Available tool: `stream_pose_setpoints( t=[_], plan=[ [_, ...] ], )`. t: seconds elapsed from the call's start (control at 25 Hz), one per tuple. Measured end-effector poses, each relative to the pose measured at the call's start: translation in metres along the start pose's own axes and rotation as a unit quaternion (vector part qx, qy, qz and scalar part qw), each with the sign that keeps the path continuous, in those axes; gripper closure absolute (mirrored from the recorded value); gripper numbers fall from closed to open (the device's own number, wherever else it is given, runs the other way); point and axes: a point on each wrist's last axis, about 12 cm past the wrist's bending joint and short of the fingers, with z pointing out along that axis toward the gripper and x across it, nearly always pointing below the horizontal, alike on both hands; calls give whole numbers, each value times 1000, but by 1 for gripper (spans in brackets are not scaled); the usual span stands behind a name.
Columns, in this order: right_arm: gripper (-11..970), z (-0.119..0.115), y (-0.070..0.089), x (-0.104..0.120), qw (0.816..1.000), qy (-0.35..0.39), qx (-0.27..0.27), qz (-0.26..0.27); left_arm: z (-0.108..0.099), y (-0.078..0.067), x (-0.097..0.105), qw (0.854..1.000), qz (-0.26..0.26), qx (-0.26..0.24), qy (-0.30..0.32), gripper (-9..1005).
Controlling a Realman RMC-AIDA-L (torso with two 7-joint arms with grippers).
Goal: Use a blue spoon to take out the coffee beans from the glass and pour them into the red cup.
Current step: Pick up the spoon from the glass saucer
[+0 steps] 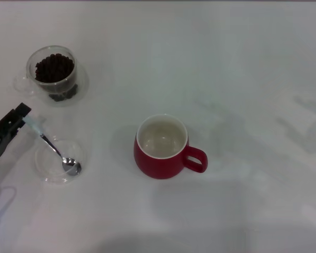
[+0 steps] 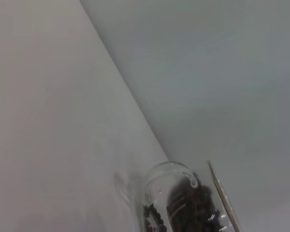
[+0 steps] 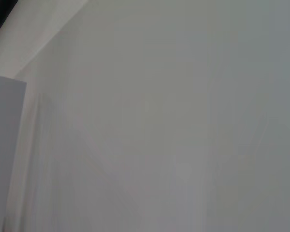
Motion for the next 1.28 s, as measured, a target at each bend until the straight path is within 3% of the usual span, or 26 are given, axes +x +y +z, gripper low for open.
stream_pose_setpoints(
  t=[0.44, 1.0, 1.28],
  plan=[
    [253, 2, 3, 3, 1000, -2, 4, 0, 6, -1, -2, 1000, 0, -4, 22, 519],
    [256, 1, 8, 1, 1000, -19, 6, -5, 12, -3, -18, 998, 4, -8, 58, 573],
    [258, 3, 10, 1, 1000, -28, 5, -6, 25, -5, -22, 995, 14, -21, 100, 649]
  ],
)
